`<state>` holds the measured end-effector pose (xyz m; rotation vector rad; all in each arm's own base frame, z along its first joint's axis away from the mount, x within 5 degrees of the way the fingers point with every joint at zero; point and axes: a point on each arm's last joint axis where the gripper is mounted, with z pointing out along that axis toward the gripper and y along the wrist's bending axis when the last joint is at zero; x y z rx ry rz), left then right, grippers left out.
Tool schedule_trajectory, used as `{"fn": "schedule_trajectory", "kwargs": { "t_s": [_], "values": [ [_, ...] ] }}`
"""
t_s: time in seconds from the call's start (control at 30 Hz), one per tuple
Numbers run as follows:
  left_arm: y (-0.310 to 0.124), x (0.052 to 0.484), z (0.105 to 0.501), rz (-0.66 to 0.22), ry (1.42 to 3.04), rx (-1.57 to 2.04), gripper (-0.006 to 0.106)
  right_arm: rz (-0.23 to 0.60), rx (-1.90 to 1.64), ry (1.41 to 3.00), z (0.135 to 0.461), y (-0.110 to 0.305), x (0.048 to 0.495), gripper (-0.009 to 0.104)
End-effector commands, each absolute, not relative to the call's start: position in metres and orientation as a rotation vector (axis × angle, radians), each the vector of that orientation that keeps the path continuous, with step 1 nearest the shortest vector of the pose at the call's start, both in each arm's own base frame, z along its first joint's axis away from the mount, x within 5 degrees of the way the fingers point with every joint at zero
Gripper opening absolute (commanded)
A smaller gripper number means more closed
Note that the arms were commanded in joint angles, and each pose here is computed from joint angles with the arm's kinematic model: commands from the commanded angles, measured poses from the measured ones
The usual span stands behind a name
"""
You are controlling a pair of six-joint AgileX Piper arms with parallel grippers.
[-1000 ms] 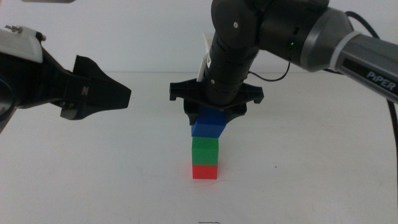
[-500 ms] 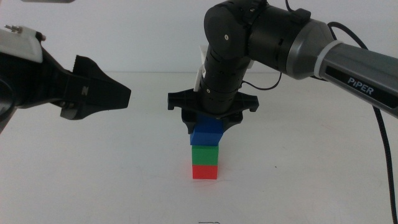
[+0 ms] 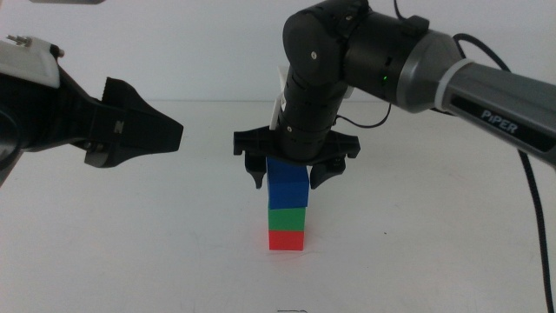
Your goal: Stack red cubes first, then green, then blue cubes in a specific spot.
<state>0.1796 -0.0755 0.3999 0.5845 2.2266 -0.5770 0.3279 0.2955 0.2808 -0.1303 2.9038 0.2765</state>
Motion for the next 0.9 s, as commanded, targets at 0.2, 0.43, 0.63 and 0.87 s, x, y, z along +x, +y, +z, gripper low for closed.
{"fn": "schedule_trajectory", "kwargs": {
  "t_s": [0.2, 0.43, 0.63, 0.87],
  "values": [
    [-0.076, 0.177, 0.415, -0.599, 2.138, 0.543, 0.094, 0.353, -0.146, 2.773, 0.356, 0.271, 0.304, 0.064],
    [-0.076, 0.177, 0.415, -0.599, 2.138, 0.543, 0.094, 0.374, -0.161, 2.562, 0.427, 0.231, 0.272, 0.064],
    [-0.076, 0.177, 0.415, -0.599, 2.138, 0.543, 0.094, 0.332, -0.110, 2.380, 0.477, 0.178, 0.231, 0.064],
    [-0.076, 0.177, 0.415, -0.599, 2.138, 0.543, 0.094, 0.249, -0.028, 2.190, 0.497, 0.095, 0.194, 0.064]
  ]
}}
